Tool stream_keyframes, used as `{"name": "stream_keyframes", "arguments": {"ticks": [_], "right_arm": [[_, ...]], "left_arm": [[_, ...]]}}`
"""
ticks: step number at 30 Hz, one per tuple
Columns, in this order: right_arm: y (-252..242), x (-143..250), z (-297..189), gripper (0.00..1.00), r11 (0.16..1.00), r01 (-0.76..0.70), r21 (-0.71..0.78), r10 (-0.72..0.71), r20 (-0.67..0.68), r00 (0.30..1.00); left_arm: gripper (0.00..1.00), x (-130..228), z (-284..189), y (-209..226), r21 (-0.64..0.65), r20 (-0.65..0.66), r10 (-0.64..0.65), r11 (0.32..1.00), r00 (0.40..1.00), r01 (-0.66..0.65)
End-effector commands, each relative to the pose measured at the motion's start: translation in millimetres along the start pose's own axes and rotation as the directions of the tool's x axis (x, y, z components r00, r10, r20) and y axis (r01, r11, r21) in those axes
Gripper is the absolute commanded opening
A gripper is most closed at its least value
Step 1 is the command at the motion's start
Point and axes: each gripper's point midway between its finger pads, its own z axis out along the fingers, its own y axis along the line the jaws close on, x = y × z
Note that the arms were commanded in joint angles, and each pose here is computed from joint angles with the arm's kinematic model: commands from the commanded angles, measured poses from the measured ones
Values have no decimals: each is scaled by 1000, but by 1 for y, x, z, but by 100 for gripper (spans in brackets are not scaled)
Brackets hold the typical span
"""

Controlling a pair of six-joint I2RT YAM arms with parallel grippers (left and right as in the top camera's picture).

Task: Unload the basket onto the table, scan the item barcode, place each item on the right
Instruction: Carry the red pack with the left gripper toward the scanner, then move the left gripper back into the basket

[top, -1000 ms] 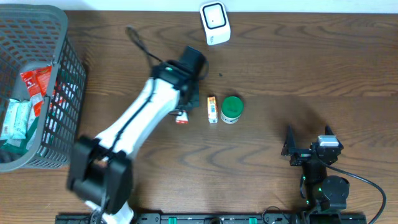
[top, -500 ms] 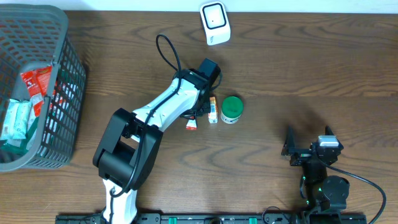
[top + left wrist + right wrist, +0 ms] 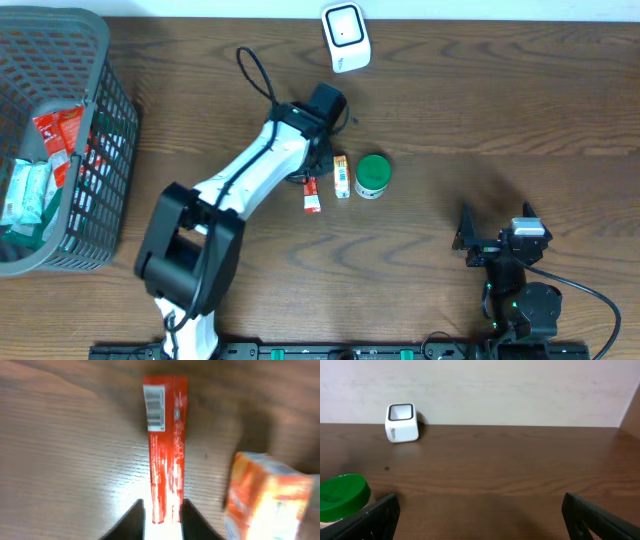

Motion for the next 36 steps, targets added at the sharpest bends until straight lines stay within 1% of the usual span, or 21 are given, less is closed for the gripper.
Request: {"name": "stream_keyframes", "arguments": {"ticks": [1, 4, 7, 9, 11, 14, 17, 18, 19, 21, 22, 25, 29, 32, 34, 36], "right_arm": [[1, 1, 0, 99, 1000, -10, -6, 10, -4, 1000], [1, 1, 0, 99, 1000, -10, -6, 10, -4, 1000], [1, 1, 0, 99, 1000, -10, -6, 10, -4, 1000], [1, 2, 0, 99, 1000, -10, -6, 10, -5, 1000], [1, 1, 0, 99, 1000, -10, -6, 10, -4, 1000], [1, 1, 0, 99, 1000, -10, -6, 10, -4, 1000], [1, 1, 0, 99, 1000, -10, -6, 10, -4, 1000], [1, 1, 0, 99, 1000, -10, -6, 10, -4, 1000], [1, 1, 0, 99, 1000, -10, -6, 10, -4, 1000], [1, 1, 0, 99, 1000, -10, -6, 10, -4, 1000], [1, 1, 0, 99, 1000, -10, -6, 10, -4, 1000], [1, 1, 0, 99, 1000, -10, -6, 10, -4, 1000], [1, 1, 0, 99, 1000, -10, -6, 10, -4, 1000], [1, 1, 0, 99, 1000, -9, -6, 9, -4, 1000], [1, 1, 0, 99, 1000, -10, -6, 10, -4, 1000], [1, 1, 0, 99, 1000, -10, -6, 10, -4, 1000]], "left_arm": [[7, -11, -18, -5, 26, 43, 4, 1000, 999, -5], [7, -6, -13, -1, 10, 20, 8, 1000, 1000, -8], [7, -10, -19, -3, 19, 37, 41, 999, 998, -41], [8, -23, -38, -2, 37, 72, 50, 998, 996, -52], [11, -41, -66, 2, 61, 120, 20, 998, 993, -27], [17, -70, -120, 18, 92, 206, -9, 996, 979, -10], [35, -96, -176, 49, 112, 291, -69, 993, 954, 37], [44, -106, -197, 64, 119, 327, -103, 991, 939, 67], [51, -115, -217, 82, 129, 365, -142, 986, 920, 101], [61, -128, -249, 117, 143, 431, -217, 975, 876, 171], [63, -133, -263, 137, 149, 459, -257, 966, 850, 211], [66, -140, -300, 208, 159, 545, -382, 921, 746, 355], [66, -131, -319, 297, 140, 597, -502, 833, 625, 535], [67, -119, -314, 354, 111, 598, -571, 754, 563, 647], [70, -111, -306, 387, 90, 588, -611, 701, 530, 707], [77, -106, -296, 412, 69, 577, -636, 663, 513, 745]]}}
